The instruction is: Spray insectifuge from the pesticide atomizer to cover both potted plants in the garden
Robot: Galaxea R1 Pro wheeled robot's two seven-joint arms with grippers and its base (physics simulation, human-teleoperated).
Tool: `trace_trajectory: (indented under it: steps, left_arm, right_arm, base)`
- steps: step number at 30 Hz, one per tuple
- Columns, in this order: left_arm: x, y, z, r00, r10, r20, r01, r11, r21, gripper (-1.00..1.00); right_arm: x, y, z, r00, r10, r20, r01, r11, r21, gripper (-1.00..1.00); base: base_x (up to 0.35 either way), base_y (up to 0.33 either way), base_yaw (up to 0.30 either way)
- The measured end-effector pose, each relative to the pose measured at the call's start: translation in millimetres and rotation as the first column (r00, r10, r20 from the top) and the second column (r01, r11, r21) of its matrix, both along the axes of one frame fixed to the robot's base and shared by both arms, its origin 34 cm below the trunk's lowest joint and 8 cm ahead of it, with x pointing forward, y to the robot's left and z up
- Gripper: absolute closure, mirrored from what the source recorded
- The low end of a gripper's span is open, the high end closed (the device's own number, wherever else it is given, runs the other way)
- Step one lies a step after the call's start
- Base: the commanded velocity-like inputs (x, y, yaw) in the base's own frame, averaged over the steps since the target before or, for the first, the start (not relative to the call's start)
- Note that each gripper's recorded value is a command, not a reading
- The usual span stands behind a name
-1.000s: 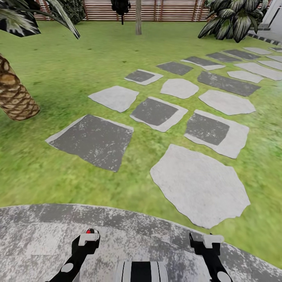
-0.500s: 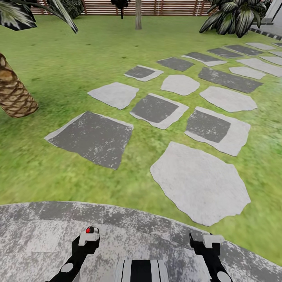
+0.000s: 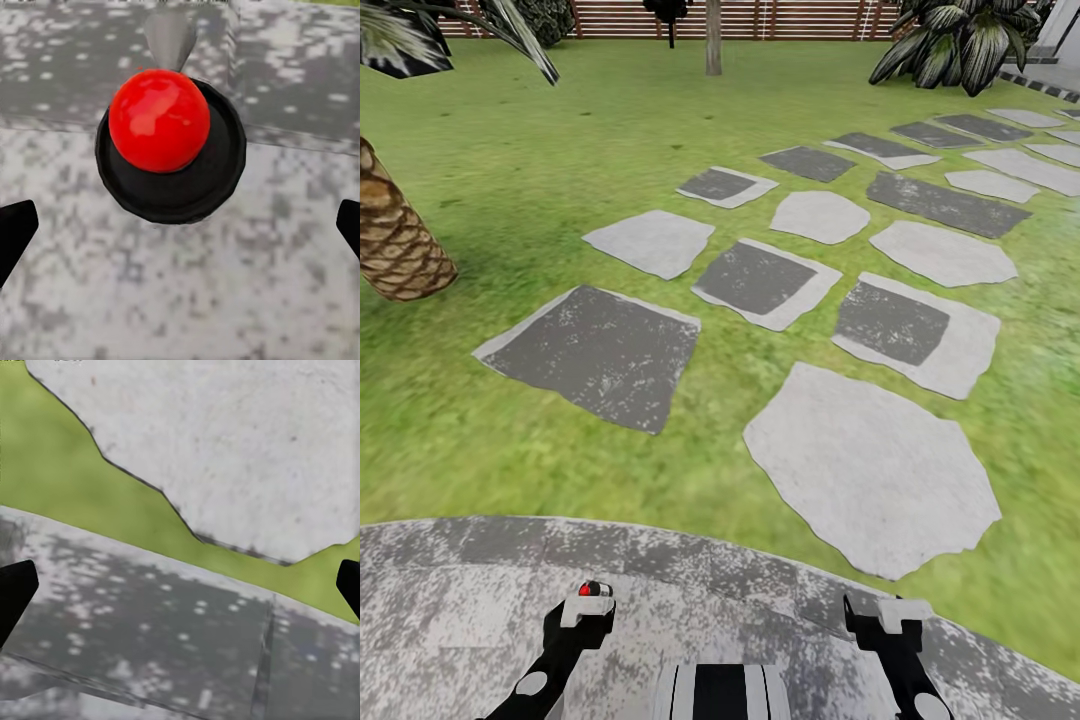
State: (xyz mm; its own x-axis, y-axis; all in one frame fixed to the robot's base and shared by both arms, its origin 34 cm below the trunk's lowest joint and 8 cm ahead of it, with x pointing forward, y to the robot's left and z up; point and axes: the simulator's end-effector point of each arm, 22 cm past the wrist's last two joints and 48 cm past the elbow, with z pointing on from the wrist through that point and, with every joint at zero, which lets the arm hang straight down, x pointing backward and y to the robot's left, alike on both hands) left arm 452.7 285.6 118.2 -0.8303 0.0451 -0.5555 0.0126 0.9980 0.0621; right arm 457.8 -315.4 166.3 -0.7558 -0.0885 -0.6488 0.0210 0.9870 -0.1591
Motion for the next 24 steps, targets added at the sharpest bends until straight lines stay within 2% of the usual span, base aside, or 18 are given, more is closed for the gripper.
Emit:
trace_trajectory:
  steps: [24]
  left_arm:
    - [0.0,-0.7,-0.1,1.0,-0.001,0.0,0.001,1.0,-0.001,-1.0]
  right_arm:
    - [-0.4,-0.3,-0.3,1.0,0.0,-0.001,0.0,1.0,-0.001,-1.0]
  base:
    - [0.011,0.006,0.0]
